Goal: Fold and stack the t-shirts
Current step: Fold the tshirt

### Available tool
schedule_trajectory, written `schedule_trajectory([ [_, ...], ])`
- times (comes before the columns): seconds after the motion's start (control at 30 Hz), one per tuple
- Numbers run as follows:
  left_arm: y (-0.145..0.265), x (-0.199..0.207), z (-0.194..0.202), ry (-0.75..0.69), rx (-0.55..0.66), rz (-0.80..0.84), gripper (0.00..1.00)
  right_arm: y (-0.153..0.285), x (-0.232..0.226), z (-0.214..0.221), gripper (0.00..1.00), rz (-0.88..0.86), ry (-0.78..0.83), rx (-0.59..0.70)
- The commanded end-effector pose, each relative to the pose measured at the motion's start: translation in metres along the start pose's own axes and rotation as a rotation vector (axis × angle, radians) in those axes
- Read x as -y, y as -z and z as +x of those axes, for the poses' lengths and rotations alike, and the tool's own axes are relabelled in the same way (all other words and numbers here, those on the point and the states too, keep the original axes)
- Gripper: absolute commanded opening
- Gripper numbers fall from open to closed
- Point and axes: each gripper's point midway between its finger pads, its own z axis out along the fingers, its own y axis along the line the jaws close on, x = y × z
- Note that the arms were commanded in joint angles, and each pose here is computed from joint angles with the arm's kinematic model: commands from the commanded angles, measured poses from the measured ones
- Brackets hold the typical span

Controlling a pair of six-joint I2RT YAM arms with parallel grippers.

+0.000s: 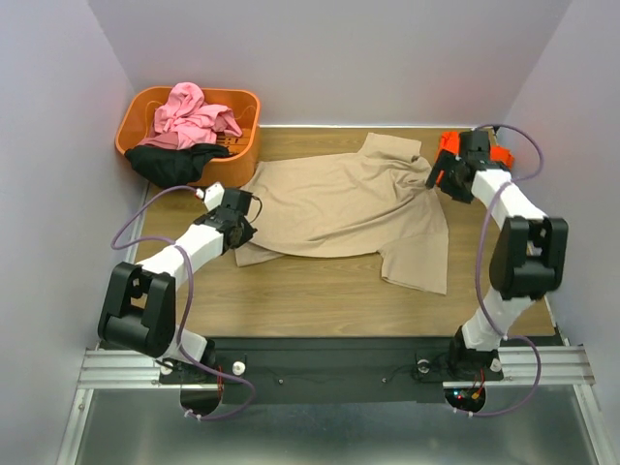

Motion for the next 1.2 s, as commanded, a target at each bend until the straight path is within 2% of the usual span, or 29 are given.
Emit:
schedule_trajectory([
  [0.0, 0.006, 0.025, -0.024, -0.02, 0.047, 0.081, 0.0, 0.049, 0.015, 0.028, 0.82, 0.022, -0.034, -0.014],
  [0.03, 0.006, 0.029, -0.026, -0.03, 0.05, 0.096, 0.0, 0.062, 0.018, 0.036, 0.82, 0.023, -0.057, -0.016],
  [0.07, 0.006, 0.031, -0.027, -0.033, 0.054, 0.103, 0.0, 0.061, 0.03, 0.07, 0.83, 0.05, -0.066, -0.092],
  [0.17, 0.003, 0.036, -0.028, -0.052, 0.054, 0.118, 0.0, 0.071, 0.037, 0.119, 0.83, 0.044, -0.13, -0.188],
  [0.37, -0.003, 0.044, -0.025, -0.077, 0.036, 0.143, 0.0, 0.078, 0.053, 0.176, 0.82, 0.099, -0.207, -0.325],
  [0.77, -0.011, 0.052, -0.018, -0.122, 0.001, 0.17, 0.0, 0.095, 0.085, 0.219, 0.81, 0.239, -0.21, -0.413],
  [0.97, -0.016, 0.053, -0.014, -0.136, -0.018, 0.172, 0.0, 0.101, 0.084, 0.22, 0.81, 0.232, -0.226, -0.41],
  [1.17, -0.018, 0.051, -0.009, -0.14, -0.029, 0.173, 0.0, 0.1, 0.079, 0.235, 0.78, 0.21, -0.239, -0.48],
])
